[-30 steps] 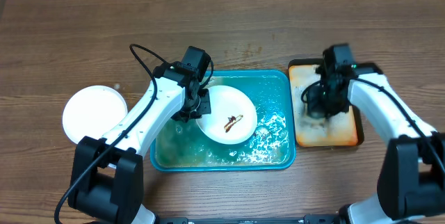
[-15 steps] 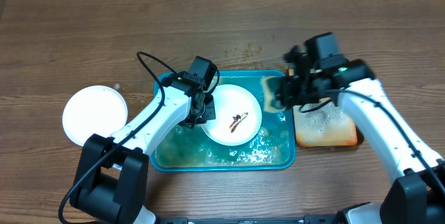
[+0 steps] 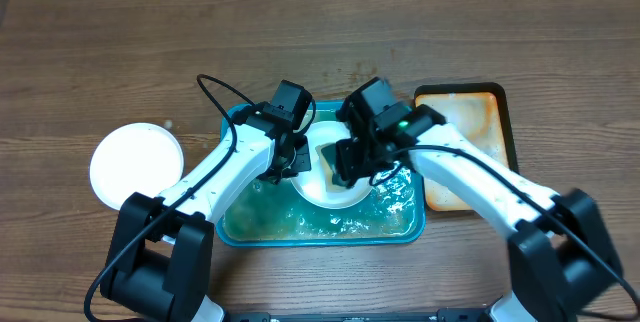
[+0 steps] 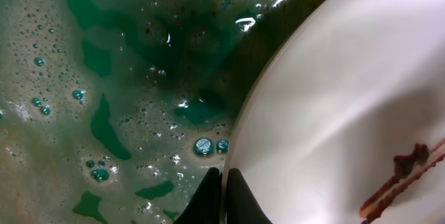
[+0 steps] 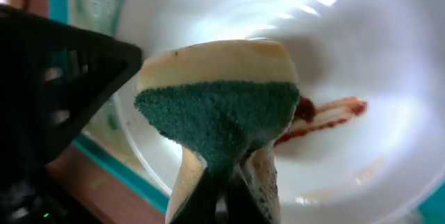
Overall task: Clean dirty plates on tray and stack at the side
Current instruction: 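Lift the sponge from the pan and bring it to the plate, then scrub the white plate with the sponge while the left gripper holds it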
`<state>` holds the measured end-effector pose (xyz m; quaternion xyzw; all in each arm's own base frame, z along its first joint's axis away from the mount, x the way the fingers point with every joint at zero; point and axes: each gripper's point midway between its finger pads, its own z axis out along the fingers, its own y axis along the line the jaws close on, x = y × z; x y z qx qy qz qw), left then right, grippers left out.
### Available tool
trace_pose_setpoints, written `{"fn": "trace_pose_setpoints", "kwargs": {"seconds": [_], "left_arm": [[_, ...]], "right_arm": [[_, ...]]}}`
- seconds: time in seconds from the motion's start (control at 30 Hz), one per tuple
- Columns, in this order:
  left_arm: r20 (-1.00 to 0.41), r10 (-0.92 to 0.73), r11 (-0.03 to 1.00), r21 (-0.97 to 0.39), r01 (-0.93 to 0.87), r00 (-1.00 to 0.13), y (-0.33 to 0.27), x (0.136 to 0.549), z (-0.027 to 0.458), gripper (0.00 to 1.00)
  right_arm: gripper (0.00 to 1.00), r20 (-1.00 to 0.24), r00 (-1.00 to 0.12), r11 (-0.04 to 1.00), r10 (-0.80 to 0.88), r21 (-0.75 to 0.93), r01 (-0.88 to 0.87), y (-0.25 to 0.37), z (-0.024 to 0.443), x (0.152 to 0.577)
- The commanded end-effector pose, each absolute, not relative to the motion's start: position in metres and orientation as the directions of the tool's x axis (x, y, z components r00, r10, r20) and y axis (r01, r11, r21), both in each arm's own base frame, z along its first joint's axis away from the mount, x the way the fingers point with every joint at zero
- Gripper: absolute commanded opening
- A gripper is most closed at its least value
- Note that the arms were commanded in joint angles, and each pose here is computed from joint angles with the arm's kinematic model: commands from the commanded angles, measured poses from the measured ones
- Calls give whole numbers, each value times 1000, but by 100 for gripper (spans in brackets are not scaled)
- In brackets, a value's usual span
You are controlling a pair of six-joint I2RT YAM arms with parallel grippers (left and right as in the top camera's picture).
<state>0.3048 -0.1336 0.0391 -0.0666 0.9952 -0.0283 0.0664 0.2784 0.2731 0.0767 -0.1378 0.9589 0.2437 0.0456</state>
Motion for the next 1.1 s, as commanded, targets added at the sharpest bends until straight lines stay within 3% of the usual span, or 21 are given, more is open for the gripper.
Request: {"fn": "trace_pose_setpoints", "kwargs": {"seconds": [0.0, 0.27, 0.6, 1.07], "left_arm": [[-121, -149, 987, -70, -141, -981, -136, 301, 38, 4], [-127, -150, 987, -74, -141, -981, -137, 303, 38, 4], [-106, -148, 988, -56, -143, -983, -130, 291, 21, 4], [-69, -159, 987, -33, -157, -985, -118, 265, -11, 4]], "right_arm": [[4, -115, -969, 864, -217, 439, -245, 281, 56, 279], [4, -80, -971, 873, -223, 426, -236, 286, 31, 279], [4, -61, -986, 942, -155, 293, -166, 262, 2, 286], [4, -206, -972, 993, -114, 10, -119, 202, 0, 331]]}}
